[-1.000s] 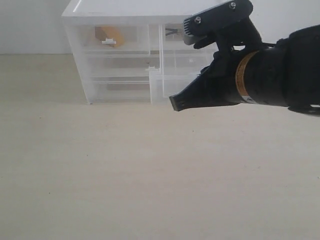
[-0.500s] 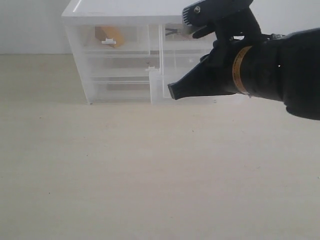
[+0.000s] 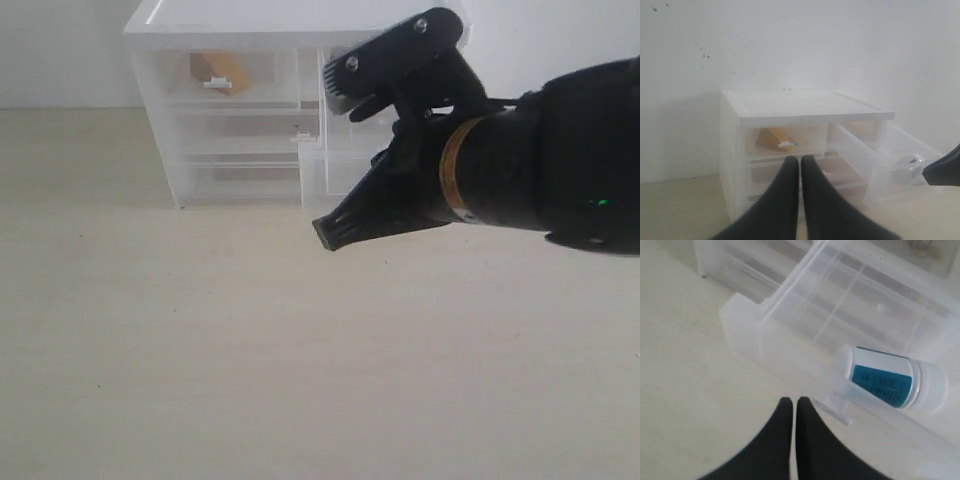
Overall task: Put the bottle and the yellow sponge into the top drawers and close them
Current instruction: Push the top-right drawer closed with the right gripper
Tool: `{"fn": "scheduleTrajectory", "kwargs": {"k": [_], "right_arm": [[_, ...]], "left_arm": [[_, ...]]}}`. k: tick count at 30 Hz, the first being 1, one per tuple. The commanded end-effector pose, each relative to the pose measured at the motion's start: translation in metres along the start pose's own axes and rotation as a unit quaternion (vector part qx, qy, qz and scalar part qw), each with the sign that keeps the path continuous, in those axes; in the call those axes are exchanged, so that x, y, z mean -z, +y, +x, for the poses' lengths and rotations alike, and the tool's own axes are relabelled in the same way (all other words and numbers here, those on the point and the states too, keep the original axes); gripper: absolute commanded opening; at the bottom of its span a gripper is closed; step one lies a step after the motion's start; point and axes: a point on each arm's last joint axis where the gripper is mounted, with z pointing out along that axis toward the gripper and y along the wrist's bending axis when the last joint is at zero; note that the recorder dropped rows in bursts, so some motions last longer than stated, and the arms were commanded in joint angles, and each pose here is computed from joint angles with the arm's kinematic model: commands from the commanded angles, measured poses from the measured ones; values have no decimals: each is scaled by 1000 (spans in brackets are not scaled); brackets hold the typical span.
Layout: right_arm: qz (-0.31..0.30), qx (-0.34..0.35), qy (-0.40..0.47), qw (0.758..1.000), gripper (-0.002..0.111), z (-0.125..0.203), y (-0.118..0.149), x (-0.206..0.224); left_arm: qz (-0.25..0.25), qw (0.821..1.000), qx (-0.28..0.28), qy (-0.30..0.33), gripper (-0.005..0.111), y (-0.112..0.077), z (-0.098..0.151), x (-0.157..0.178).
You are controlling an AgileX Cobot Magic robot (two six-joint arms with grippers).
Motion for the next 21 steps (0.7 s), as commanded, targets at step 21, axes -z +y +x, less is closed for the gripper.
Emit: {"fn": "scheduleTrajectory", "kwargs": {"k": [21], "right_arm": [[-8, -63, -67, 996, 3, -18, -19, 33]], "left_arm": [[3, 1000, 9, -6, 4, -1, 0, 1]]}}
